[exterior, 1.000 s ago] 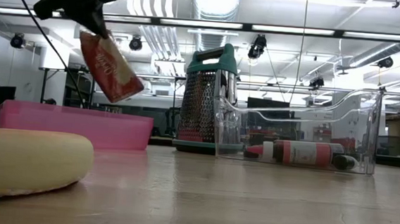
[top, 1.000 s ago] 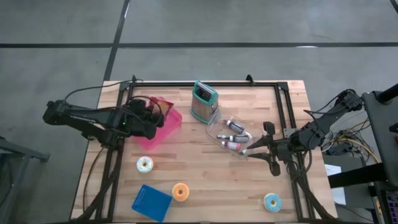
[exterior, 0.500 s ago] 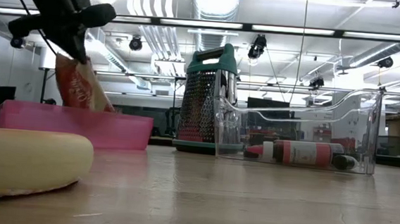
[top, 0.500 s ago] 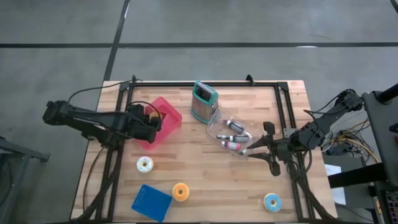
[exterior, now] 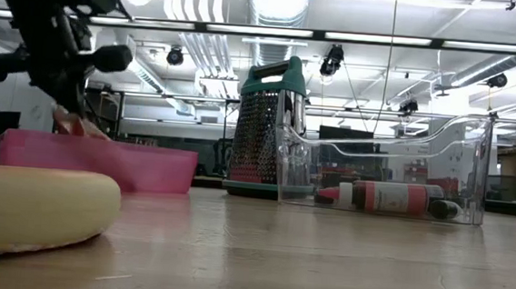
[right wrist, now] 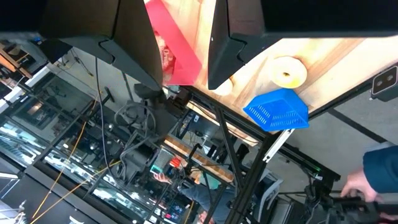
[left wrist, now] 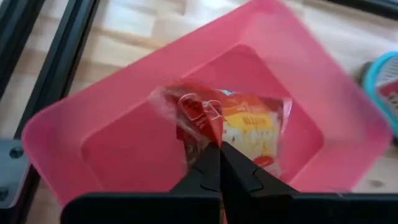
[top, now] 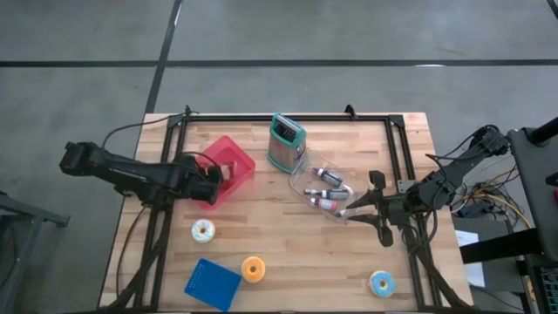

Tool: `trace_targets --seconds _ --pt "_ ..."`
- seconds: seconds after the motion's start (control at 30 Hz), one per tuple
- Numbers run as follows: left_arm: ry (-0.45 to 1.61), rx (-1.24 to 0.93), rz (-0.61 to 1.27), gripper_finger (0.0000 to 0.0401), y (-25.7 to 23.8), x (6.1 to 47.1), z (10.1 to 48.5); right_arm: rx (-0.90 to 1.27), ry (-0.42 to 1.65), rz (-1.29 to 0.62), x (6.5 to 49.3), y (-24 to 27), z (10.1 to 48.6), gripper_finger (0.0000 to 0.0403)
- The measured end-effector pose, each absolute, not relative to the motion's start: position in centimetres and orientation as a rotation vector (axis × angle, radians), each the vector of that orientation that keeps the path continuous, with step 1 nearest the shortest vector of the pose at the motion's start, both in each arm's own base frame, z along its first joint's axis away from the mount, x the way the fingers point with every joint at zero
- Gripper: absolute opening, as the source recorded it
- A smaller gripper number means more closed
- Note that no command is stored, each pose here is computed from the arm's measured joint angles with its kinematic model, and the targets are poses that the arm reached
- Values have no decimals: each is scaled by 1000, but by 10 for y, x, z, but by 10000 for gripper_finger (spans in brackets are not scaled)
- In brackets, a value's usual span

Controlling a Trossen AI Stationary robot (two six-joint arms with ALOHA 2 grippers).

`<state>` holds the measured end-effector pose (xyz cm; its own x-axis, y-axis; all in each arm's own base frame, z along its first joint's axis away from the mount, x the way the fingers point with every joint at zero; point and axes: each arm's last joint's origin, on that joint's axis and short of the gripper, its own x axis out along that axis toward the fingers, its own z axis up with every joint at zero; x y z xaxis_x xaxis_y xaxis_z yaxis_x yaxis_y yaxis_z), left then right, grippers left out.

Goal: Pick & Place Food Item
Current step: Put the red popcorn bag into the pink bin

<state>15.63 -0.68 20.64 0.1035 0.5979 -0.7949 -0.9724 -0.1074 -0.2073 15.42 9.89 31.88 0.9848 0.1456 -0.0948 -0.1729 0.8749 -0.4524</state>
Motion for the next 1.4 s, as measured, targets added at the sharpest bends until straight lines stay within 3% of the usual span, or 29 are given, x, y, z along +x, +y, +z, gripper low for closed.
trace_targets --seconds 0.4,0.9,1.4 --pt "635 -1034 1470 0 -1 149 175 -477 59 166 154 99 319 123" --pt "830 -1145 1447 0 5 147 167 -477 59 166 154 99 319 123" --pt "829 -1176 1420 0 8 149 163 -478 59 166 154 99 319 123"
